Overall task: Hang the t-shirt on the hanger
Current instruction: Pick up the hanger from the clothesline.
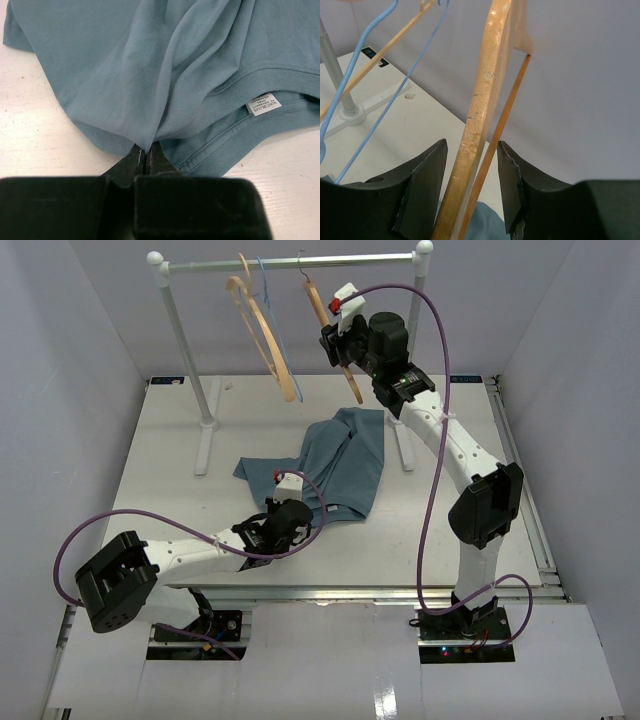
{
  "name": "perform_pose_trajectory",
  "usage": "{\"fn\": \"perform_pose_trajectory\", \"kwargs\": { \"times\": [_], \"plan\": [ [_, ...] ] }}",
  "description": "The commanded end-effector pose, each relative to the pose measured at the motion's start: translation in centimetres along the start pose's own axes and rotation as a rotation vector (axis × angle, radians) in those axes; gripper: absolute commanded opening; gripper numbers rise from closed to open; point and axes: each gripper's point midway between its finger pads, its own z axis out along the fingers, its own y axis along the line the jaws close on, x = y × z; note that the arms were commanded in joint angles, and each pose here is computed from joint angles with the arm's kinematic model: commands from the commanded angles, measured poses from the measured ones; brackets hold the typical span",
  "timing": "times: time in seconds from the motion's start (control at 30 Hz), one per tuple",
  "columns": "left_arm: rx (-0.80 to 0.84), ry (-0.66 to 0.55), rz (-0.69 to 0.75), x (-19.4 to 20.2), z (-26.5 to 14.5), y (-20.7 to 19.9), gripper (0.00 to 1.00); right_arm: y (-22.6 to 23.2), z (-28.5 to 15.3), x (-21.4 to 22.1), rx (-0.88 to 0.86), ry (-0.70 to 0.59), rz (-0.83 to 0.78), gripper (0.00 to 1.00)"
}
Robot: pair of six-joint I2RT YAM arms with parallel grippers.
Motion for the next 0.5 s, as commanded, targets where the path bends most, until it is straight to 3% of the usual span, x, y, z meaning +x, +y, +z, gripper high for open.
{"fn": "perform_pose_trajectory", "kwargs": {
  "times": [0.0, 0.13, 0.47],
  "plan": [
    [0.015, -0.027, -0.021, -1.63, -0.13, -0.69, 0.00, -1.38, 0.04, -0.62, 0.061, -0.028, -0.017, 0.09],
    [0.010, -0.026, -0.016, -1.58, -0.07, -0.63, 0.00, -1.76, -0.12, 0.17, 0.092, -0.003, -0.013, 0.14],
    [0.010, -0.025, -0.015, -1.56, -0.10, -0.62, 0.00, -1.75, -0.45, -0.33, 0.094, -0.004, -0.001, 0.46]
  ]
}}
